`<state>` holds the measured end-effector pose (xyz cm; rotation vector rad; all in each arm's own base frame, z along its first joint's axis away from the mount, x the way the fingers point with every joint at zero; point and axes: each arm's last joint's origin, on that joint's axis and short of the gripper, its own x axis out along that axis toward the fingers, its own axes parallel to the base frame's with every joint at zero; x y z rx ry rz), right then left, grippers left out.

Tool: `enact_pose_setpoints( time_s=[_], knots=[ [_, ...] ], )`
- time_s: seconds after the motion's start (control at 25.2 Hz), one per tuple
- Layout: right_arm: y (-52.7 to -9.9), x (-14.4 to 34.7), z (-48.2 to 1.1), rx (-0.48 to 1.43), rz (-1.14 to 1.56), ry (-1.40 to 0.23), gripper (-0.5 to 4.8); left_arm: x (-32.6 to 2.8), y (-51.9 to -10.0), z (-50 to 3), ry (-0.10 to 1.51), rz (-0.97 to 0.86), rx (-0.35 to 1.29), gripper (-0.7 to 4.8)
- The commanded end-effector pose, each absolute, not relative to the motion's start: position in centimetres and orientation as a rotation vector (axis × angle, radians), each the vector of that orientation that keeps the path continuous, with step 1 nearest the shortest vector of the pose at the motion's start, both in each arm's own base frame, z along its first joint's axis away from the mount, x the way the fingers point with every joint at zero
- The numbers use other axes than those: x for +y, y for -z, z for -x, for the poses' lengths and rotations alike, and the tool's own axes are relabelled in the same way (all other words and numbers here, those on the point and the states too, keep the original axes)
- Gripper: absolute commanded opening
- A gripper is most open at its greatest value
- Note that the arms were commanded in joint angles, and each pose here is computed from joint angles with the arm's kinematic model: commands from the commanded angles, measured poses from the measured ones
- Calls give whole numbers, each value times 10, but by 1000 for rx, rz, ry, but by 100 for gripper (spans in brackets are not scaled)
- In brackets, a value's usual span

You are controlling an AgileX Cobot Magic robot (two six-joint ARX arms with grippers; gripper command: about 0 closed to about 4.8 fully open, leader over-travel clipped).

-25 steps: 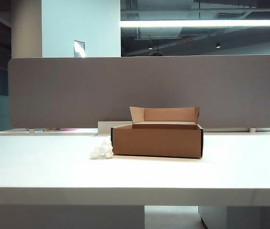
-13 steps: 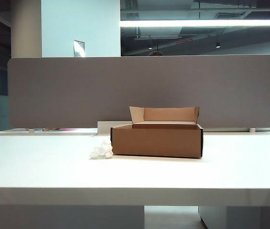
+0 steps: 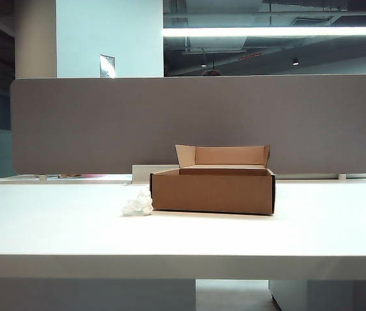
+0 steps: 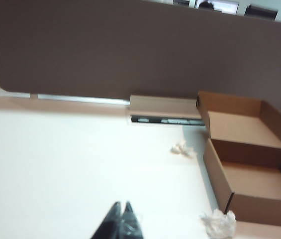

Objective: Pick up all the paper balls on the table and put them in the paper box.

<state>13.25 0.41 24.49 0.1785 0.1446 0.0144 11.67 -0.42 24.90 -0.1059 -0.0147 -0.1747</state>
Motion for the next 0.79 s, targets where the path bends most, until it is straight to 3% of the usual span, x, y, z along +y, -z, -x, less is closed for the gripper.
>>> enact_pose_setpoints(
  time_s=[0.04, 0.28, 0.79],
  knots=[
    [-259, 5, -155, 198, -64, -16, -5, -6, -263, -131, 227, 95, 6, -6],
    [-275, 6, -211, 317, -36, -19, -4, -7, -282, -176, 291, 72, 117, -6],
    [-262, 1, -302, 649, 80, 28, 0, -28, -280, -254, 418, 87, 312, -6]
  ],
)
